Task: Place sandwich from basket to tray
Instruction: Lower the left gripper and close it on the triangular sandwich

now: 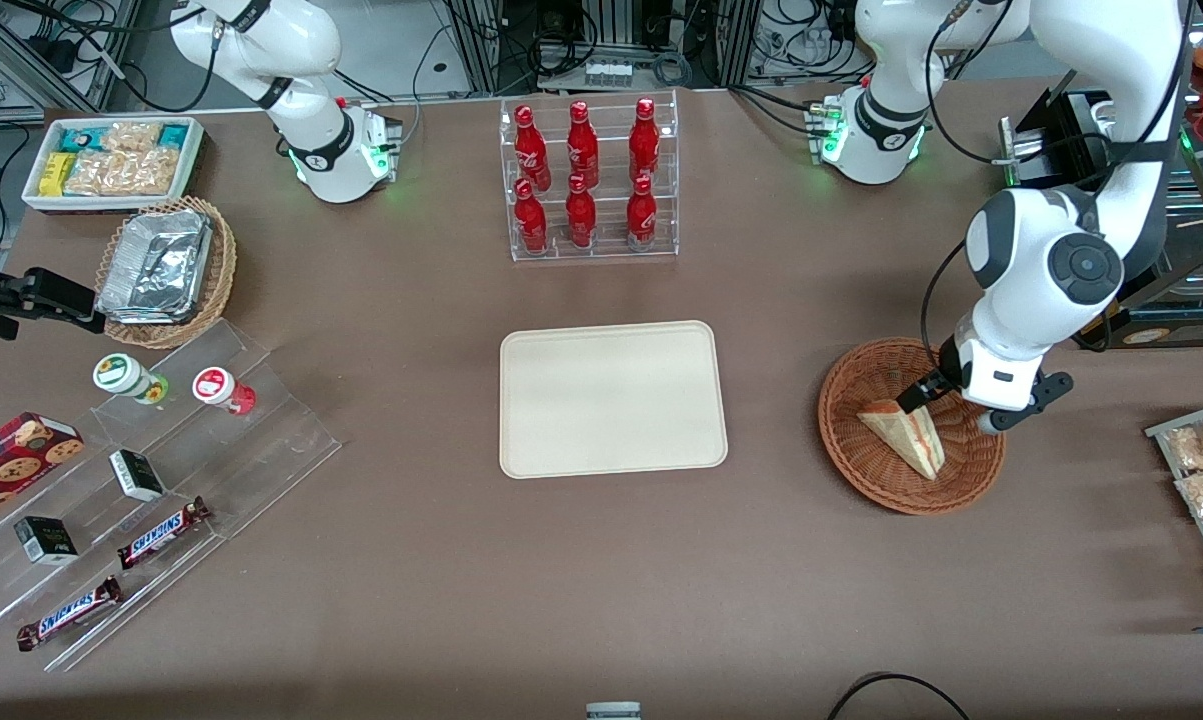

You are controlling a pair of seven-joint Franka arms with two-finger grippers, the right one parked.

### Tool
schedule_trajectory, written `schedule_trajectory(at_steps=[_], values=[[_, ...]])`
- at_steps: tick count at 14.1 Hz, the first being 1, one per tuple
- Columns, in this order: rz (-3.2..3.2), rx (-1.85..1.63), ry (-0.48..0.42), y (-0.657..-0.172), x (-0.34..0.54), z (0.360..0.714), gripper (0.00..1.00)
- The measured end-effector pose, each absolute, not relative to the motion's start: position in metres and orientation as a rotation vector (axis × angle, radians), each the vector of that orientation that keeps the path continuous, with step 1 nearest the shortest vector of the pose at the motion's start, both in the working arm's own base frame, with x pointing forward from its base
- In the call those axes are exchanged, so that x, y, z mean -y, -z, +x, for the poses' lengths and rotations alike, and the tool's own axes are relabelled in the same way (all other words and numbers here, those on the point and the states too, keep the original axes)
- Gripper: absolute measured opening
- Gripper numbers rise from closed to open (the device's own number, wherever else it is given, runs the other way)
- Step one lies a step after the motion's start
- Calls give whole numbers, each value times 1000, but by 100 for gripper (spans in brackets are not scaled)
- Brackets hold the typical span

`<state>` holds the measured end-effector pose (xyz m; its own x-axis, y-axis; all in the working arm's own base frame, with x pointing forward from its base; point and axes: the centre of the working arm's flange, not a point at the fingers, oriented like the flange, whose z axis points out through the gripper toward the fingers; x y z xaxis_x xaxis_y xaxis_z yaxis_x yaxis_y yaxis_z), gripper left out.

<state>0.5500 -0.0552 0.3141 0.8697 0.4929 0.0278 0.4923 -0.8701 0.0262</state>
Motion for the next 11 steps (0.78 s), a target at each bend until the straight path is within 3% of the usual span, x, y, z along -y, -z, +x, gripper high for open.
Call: schedule_trajectory(at_steps=[11], values=[[3004,-801,-81,-271,56,556,100]])
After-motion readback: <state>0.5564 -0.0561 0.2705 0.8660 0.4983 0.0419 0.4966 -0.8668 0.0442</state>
